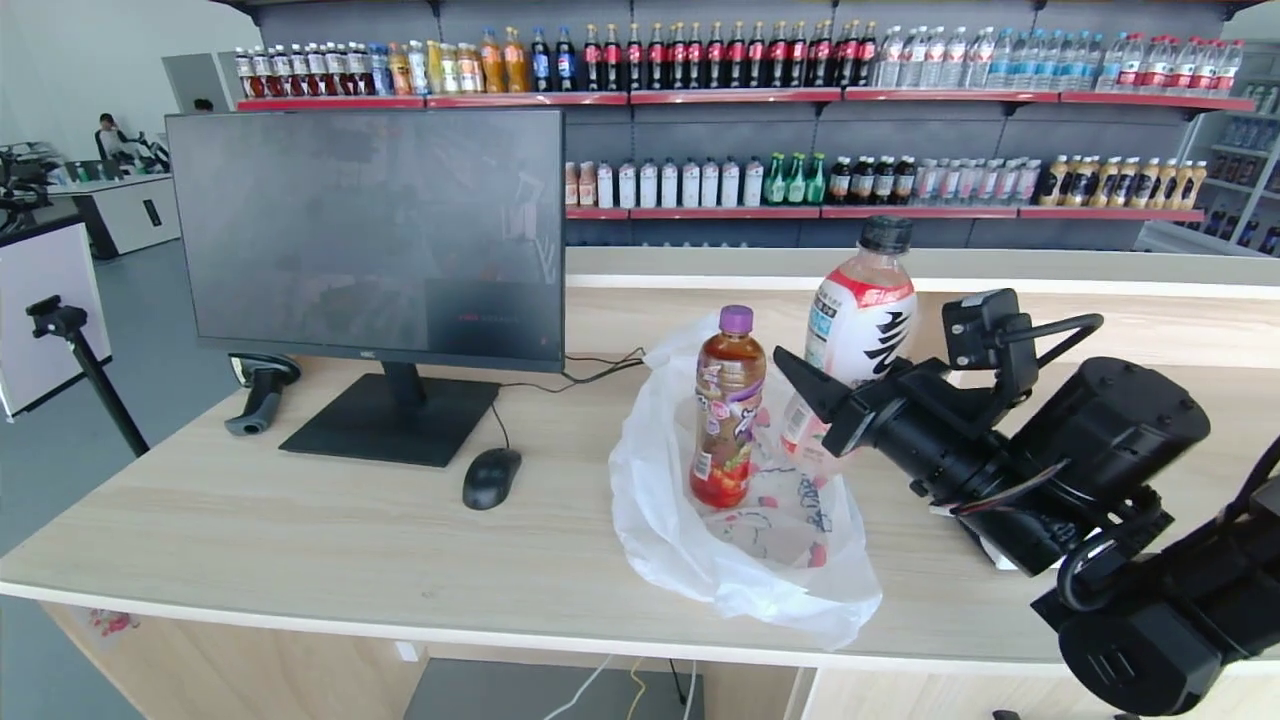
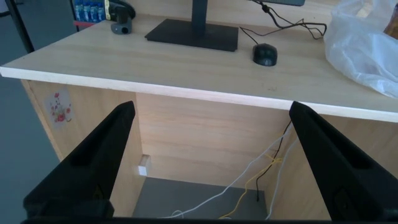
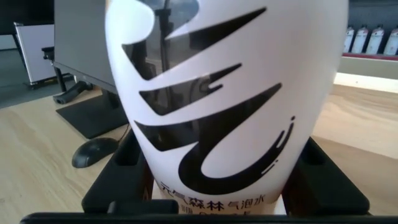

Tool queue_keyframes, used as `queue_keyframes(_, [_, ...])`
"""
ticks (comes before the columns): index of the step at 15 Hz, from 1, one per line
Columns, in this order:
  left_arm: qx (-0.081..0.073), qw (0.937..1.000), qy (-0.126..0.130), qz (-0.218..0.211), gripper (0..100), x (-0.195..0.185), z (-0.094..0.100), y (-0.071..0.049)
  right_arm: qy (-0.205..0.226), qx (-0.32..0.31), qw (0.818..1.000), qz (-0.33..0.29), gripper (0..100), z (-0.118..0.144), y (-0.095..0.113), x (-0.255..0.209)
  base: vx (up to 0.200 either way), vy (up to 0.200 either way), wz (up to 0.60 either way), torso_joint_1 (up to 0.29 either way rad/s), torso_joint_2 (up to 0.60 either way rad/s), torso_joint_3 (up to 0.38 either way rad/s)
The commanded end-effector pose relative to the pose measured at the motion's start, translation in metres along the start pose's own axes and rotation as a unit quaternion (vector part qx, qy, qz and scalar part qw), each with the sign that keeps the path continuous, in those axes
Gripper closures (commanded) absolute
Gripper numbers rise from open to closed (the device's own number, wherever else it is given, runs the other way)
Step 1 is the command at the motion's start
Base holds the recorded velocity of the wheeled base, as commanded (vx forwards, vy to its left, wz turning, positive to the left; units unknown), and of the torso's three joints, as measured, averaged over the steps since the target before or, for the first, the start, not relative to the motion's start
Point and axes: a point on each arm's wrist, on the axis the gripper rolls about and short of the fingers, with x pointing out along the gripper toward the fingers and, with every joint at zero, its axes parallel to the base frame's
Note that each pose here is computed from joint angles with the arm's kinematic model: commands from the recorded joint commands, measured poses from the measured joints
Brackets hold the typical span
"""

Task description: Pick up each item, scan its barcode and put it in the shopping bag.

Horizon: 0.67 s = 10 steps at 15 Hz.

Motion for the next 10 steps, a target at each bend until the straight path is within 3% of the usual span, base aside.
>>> queue_keyframes(1, [0.000, 1.0000, 0.000, 0.000, 0, 0.000, 0.000, 0.000, 0.021, 0.005, 1.000, 0.000, 100, -0.017, -0.001, 0.007, 0.000, 0.000, 0.00, 0.000, 0.00, 0.000])
queue_keyframes(10, [0.000, 1.0000, 0.000, -0.001, 0, 0.000, 0.000, 0.000, 0.059, 0.011, 0.998, -0.001, 100, -0.048, -0.003, 0.015, 0.000, 0.000, 0.00, 0.000, 0.00, 0.000])
